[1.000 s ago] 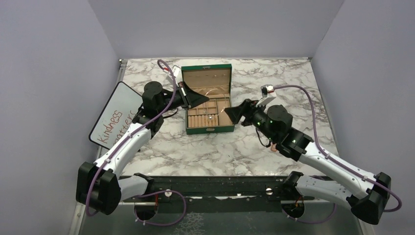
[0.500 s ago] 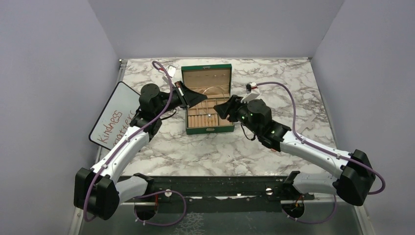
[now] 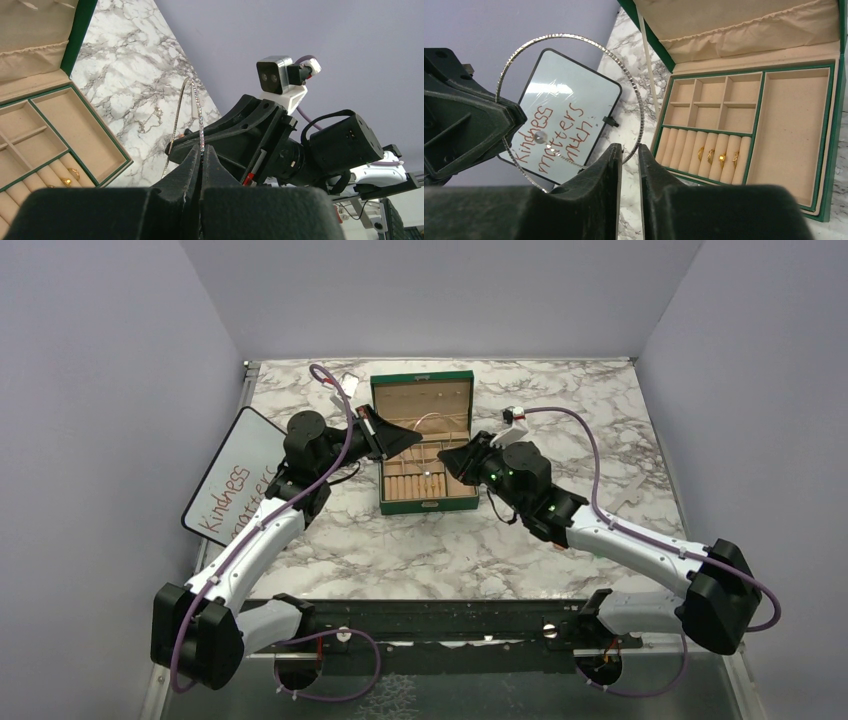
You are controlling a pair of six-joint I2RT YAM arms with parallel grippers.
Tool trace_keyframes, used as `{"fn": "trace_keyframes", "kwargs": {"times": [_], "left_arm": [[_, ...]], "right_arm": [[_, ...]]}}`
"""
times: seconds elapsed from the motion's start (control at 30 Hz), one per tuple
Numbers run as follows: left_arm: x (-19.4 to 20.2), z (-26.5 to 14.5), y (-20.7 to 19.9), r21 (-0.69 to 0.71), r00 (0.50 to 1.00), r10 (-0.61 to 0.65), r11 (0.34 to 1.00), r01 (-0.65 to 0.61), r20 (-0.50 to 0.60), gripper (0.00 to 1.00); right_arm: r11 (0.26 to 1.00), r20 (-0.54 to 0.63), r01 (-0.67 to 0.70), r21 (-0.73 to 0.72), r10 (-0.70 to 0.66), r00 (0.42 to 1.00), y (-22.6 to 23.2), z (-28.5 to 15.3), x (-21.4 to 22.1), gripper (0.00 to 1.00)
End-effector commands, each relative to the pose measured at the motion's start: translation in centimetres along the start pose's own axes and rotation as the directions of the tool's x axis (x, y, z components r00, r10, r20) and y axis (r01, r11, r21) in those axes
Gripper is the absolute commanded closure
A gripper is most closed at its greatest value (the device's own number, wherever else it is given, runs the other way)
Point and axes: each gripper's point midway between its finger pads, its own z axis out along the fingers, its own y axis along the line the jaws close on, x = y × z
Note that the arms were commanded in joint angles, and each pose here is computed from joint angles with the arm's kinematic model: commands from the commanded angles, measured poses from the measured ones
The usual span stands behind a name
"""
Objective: Organize the mixed jewelry
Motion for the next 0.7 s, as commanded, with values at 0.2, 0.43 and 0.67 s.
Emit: {"fn": "trace_keyframes", "kwargs": {"times": [0.2,0.43,0.67], "left_arm": [[-1.4,-0.5,-1.7,0.033,0.996,0.065,0.997,-0.067,0.06,1.0],[-1.5,-0.7,-1.8,0.03,0.995,0.07,0.997,-0.073,0.072,1.0],[-1.5,-0.7,-1.6,0.019,0.994,0.071,0.997,-0.073,0.081,1.0]], "right_arm": [[0.999,0.034,-0.033,0.001,0.033,0.999,0.7,0.5,-1.1,0.66],[0.999,0.024,-0.047,0.021,0.047,0.999,0.4,0.7,-0.8,0.62],[0.999,0.016,-0.037,0.01,0.037,0.999,0.5,0.5,-0.6,0.81]]}}
